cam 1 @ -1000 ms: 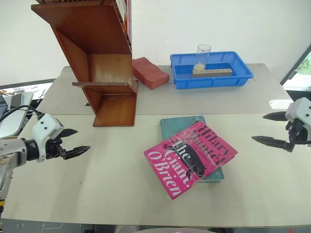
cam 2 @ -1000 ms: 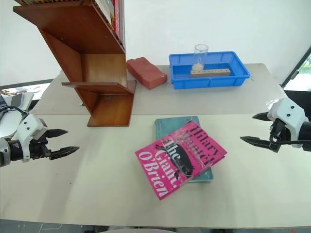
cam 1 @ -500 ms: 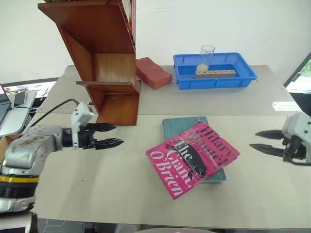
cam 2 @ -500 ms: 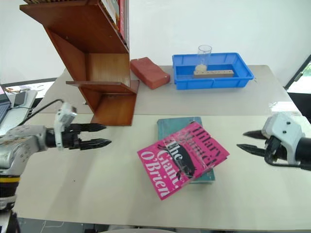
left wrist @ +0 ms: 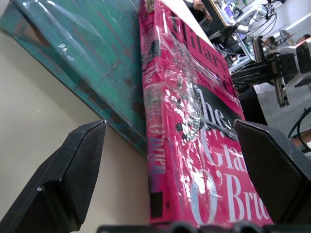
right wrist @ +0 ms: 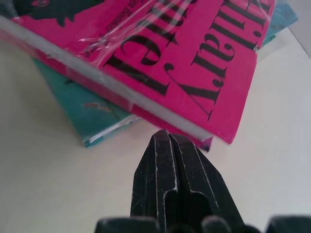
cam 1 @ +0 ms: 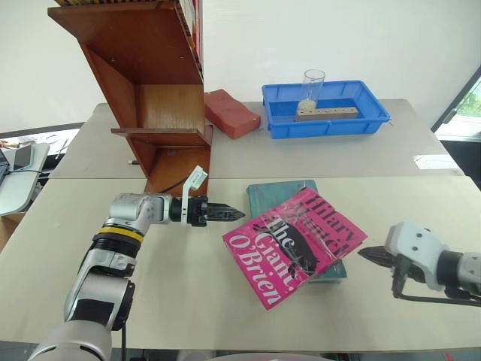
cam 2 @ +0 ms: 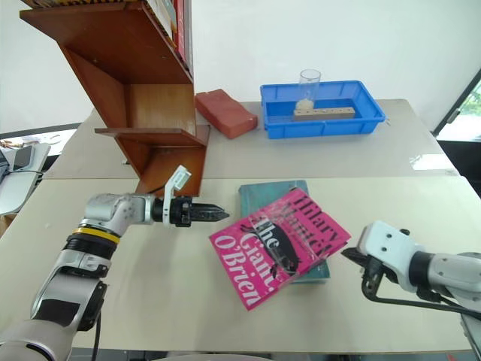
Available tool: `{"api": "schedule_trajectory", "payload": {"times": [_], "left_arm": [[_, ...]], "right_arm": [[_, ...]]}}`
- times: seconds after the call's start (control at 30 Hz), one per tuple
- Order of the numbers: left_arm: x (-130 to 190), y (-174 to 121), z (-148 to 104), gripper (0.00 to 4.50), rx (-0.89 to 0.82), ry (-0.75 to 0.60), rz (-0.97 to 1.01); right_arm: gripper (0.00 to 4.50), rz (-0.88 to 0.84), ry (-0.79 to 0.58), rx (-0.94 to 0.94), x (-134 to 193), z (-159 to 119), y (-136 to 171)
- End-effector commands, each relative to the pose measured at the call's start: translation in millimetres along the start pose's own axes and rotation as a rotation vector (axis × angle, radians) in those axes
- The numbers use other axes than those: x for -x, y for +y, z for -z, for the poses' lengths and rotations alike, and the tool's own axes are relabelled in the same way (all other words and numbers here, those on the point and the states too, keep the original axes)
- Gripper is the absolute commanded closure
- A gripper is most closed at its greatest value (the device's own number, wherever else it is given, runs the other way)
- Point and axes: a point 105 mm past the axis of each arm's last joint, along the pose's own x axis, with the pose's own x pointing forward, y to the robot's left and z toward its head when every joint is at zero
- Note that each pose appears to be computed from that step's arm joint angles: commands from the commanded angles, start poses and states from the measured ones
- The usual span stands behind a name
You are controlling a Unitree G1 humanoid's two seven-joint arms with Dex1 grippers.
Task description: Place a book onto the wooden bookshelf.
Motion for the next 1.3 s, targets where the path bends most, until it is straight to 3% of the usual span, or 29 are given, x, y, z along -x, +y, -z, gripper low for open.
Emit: {"api": "schedule_trajectory", "payload": {"times": [0.03,0.3,0.47,0.67,0.77,0.93,1.0,1.2,1.3], "left_arm": [[-8,0,-4,0.0,0.002,-0.004,0.027],[-16,-1,6,0.0,0.088,-0.036,0.062],[-12,-17,15,0.0,0.201,-0.104,0.123],[-8,-26,15,0.0,0.216,-0.195,0.097],[0,-30,13,0.76,0.202,-0.232,0.081],[14,-39,1,3.02,0.147,-0.299,0.057],[20,-47,-12,3.8,0.04,-0.327,0.032],[21,-90,-61,3.83,-0.525,-0.341,-0.067],[15,-124,-83,3.83,-0.848,-0.339,-0.062]], "right_arm": [[4.46,0.032,-0.03,0.046,-11,-7,-14],[4.46,-0.011,-0.101,0.114,-37,-25,-29],[4.46,-0.059,-0.181,0.125,-61,-43,-29],[4.46,-0.083,-0.221,0.136,-69,-53,-29],[4.5,-0.083,-0.232,0.142,-65,-56,-31],[4.5,-0.045,-0.262,0.148,-49,-65,-40],[4.5,-0.013,-0.26,0.144,-33,-68,-46],[4.5,0.051,-0.237,0.054,32,-68,-53],[4.5,0.04,-0.294,-0.033,55,-82,-47]]}}
